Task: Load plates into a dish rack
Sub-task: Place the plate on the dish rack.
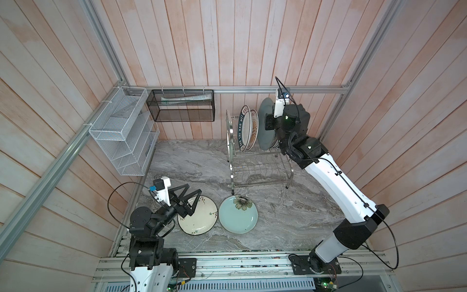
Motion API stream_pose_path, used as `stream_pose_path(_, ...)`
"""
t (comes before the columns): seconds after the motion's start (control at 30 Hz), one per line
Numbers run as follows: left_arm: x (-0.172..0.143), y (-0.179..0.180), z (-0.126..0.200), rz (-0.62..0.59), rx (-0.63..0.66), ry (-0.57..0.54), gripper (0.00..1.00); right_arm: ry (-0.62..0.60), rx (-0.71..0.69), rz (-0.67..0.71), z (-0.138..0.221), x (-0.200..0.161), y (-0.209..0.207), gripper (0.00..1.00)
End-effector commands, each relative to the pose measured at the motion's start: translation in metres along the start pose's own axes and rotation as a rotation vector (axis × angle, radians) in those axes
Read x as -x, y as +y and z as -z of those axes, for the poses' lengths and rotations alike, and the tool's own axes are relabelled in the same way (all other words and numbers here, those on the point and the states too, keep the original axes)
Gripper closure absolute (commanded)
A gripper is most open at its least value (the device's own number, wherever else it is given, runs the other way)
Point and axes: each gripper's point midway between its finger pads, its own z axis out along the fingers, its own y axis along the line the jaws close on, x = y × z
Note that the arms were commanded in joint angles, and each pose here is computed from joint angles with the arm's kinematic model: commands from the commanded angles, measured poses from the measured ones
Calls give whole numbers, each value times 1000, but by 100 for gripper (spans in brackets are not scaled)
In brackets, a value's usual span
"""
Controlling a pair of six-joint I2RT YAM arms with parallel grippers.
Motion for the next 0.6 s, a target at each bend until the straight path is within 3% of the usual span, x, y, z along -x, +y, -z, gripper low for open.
stream_pose_path(0.0, -1, -2, 1, -8, -16, -5, 0, -62, 18, -40, 12, 23, -12, 90)
stream_pose_path(0.43, -2, 0, 0, -3, -10, -4, 0, -65, 70, -62, 8, 21, -19, 76)
stream_pose_path(0.57, -2, 2, 0, 4, -4, -4, 0, -84, 97, -87, 16, 29, -19, 63)
